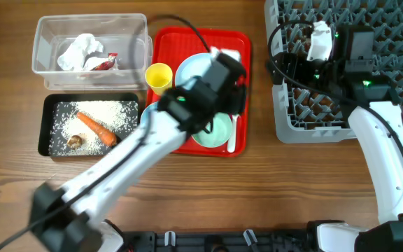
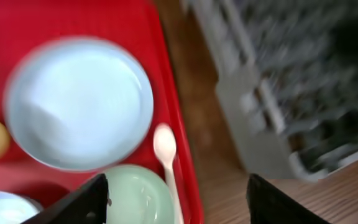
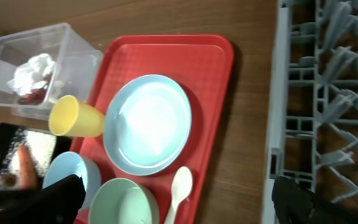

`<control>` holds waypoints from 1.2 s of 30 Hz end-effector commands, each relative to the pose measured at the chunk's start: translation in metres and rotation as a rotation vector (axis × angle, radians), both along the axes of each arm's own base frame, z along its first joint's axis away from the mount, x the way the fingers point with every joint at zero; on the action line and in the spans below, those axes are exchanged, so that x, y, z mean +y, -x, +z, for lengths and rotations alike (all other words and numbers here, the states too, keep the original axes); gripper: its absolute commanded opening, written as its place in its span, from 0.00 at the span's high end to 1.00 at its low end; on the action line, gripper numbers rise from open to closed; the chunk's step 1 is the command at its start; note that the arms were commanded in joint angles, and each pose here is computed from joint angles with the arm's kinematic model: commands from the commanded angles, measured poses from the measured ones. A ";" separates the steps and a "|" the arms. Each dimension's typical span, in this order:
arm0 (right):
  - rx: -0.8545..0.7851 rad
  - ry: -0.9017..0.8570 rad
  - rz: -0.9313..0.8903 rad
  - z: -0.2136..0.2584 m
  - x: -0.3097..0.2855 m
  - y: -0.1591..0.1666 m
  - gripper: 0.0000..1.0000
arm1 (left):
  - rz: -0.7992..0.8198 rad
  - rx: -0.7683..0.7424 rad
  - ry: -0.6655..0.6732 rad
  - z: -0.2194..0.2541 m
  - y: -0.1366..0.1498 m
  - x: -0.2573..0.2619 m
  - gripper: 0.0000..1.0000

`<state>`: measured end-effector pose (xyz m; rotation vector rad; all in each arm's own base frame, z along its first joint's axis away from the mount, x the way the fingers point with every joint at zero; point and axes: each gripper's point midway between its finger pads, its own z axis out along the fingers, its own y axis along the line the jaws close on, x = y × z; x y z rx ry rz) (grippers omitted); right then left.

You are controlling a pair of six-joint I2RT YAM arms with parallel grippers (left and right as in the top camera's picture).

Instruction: Sort waste into correct bins and load items into the dishwasher rack

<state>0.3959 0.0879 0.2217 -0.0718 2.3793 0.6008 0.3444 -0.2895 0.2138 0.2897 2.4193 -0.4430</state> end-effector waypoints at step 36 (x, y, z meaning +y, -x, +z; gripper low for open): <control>0.262 0.247 0.445 -0.136 0.110 0.044 0.17 | 0.819 -0.005 0.088 0.037 -0.075 0.295 0.00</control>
